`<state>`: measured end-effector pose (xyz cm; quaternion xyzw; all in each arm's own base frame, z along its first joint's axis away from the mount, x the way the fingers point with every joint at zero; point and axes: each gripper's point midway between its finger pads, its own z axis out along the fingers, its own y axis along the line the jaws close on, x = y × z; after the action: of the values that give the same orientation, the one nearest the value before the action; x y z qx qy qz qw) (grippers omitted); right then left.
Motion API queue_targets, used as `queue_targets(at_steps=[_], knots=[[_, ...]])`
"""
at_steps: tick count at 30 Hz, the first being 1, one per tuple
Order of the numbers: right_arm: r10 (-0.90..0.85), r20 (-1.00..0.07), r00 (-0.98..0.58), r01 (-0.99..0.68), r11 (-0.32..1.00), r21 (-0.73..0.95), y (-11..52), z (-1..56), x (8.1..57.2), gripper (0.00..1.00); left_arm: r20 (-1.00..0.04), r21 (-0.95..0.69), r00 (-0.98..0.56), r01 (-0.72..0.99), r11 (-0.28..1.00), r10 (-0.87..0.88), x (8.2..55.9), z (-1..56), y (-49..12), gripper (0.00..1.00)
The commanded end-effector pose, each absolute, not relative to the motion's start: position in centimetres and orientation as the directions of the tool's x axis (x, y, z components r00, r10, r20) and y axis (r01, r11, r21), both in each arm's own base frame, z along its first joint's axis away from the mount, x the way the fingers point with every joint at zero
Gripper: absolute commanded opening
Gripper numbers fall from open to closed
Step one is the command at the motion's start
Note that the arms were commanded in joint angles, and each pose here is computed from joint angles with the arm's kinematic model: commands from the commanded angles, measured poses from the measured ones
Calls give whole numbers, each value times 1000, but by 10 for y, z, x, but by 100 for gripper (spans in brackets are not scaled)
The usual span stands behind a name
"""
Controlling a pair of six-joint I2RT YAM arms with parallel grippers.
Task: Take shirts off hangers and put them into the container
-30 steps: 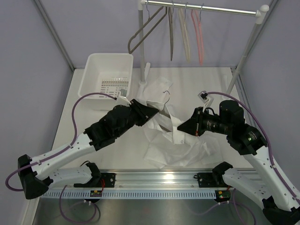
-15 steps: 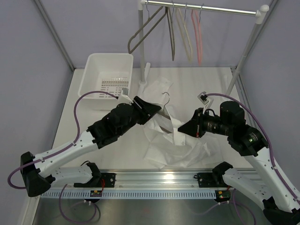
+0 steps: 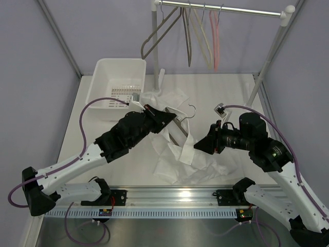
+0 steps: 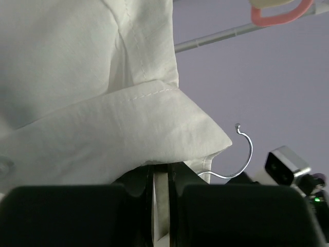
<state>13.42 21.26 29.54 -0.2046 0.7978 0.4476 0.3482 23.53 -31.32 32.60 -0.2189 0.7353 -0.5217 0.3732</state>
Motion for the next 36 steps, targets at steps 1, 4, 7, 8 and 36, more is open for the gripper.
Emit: queue_targets(at_steps=[1,4,7,8,36], knots=[[-13,-793,-609,-675,533,509,204,314,132,46,-422,-896,-564,142,421,-710,241,349,-301,0],[-22,-794,-607,-671,551,497,195,312,124,50,-457,-879,-534,146,455,-712,242,357,-291,0],[-25,-786,-617,-675,531,513,192,307,113,50,-471,-872,-503,141,468,-725,244,362,-282,0],[-21,-789,-614,-680,522,516,192,307,110,50,-472,-872,-497,144,467,-728,245,365,-281,0],[41,-693,-720,-590,490,642,218,275,119,0,-553,-831,-434,222,511,-711,271,406,-265,0]])
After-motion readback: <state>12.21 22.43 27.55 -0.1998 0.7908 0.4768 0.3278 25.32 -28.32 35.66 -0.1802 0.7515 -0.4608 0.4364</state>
